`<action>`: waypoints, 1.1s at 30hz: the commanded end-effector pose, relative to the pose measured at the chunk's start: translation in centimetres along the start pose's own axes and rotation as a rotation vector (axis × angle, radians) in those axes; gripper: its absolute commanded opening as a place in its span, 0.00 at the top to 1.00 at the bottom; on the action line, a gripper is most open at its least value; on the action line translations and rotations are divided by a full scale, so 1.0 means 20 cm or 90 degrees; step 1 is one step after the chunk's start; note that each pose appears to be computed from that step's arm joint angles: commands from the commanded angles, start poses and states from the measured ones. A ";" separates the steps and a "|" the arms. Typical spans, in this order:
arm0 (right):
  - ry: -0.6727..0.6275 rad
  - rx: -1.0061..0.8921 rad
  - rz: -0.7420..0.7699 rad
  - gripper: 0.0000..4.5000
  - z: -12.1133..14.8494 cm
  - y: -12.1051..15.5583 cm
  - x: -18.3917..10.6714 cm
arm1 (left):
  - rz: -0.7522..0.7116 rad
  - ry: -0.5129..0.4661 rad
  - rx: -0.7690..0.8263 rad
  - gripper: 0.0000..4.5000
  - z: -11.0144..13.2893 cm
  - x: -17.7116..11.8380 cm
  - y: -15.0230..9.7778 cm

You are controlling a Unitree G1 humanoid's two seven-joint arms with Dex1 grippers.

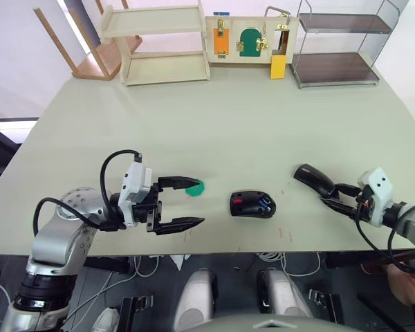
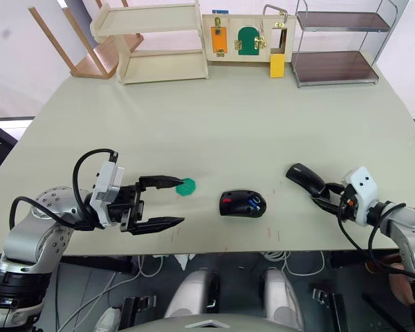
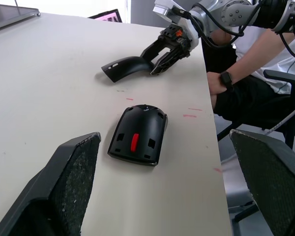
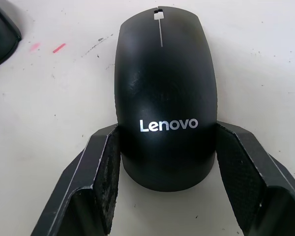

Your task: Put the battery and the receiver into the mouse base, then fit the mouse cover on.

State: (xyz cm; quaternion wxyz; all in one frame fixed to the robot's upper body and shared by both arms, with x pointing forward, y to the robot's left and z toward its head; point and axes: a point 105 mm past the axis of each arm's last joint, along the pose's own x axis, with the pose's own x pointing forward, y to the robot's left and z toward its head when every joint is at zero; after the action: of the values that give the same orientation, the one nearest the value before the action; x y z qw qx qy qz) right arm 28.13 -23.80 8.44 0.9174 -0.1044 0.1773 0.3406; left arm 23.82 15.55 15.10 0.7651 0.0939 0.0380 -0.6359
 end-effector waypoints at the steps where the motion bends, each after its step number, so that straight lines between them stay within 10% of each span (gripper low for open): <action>1: -0.035 -0.062 0.046 0.44 0.17 0.04 -0.02 | -0.005 -0.002 0.016 0.00 0.02 -0.01 0.00; 17: 0.047 -0.216 0.353 0.44 0.48 0.51 0.14 | -0.019 0.003 0.033 0.00 0.00 -0.04 0.00; 33: 0.159 -0.314 0.341 0.44 0.45 0.59 0.29 | -0.065 0.019 0.035 0.00 0.00 -0.07 -0.01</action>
State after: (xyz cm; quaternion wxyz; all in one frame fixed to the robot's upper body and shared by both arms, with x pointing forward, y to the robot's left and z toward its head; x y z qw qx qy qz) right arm 26.53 -8.96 12.83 0.7119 -0.3010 0.2367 0.5888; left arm 23.49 17.00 14.63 0.7354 0.1114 0.0469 -0.6667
